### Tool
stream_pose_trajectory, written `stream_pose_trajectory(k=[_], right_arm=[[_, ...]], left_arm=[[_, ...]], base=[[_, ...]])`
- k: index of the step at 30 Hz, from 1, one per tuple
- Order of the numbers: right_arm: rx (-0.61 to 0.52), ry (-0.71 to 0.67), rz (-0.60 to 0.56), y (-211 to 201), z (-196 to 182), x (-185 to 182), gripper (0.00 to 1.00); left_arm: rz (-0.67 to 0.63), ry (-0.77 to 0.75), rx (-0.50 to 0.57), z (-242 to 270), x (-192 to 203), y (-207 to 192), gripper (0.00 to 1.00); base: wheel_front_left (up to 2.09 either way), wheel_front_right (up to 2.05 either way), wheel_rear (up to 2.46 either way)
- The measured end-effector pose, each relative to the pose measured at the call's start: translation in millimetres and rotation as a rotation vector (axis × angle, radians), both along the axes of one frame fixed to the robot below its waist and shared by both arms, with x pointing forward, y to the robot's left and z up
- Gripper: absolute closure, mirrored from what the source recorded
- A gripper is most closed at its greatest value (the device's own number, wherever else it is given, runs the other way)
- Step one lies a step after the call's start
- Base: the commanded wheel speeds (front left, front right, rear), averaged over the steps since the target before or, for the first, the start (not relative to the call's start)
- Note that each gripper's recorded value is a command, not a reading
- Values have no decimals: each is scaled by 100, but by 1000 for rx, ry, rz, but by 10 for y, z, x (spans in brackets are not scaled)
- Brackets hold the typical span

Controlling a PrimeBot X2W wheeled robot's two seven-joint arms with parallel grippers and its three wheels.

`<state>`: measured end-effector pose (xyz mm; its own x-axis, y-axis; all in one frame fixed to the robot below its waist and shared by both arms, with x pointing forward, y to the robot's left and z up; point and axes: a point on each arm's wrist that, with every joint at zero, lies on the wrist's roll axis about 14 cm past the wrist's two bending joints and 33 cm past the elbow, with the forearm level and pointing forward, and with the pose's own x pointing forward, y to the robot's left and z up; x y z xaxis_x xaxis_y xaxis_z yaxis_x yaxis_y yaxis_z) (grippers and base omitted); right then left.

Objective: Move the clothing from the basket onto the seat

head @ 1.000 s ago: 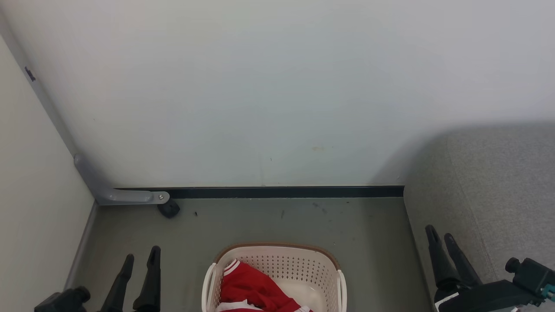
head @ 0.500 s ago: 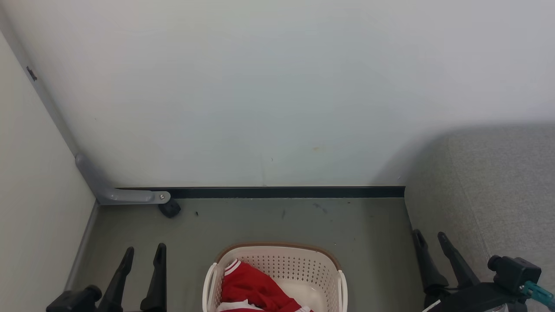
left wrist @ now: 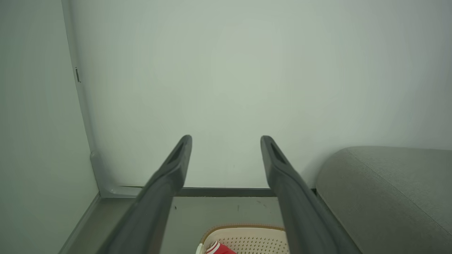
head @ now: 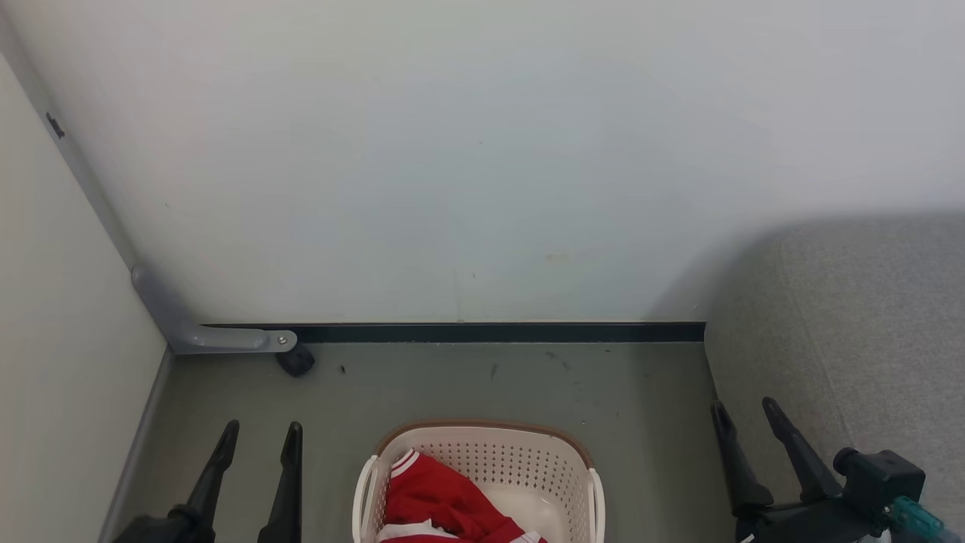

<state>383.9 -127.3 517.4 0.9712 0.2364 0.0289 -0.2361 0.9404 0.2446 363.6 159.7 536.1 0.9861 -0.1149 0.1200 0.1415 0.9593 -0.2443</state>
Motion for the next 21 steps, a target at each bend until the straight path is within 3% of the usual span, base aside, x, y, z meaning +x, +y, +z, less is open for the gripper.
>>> stream_pose_trajectory(k=[11, 21], right_arm=[[-116, -75, 9, 15, 77, 0, 0], [-111, -89, -13, -39, 117, 26, 0]], left_arm=[[-7, -58, 92, 74, -35, -62, 0], [-7, -56, 98, 60, -23, -69, 0]], base=[[0, 0, 0], [0, 0, 0]])
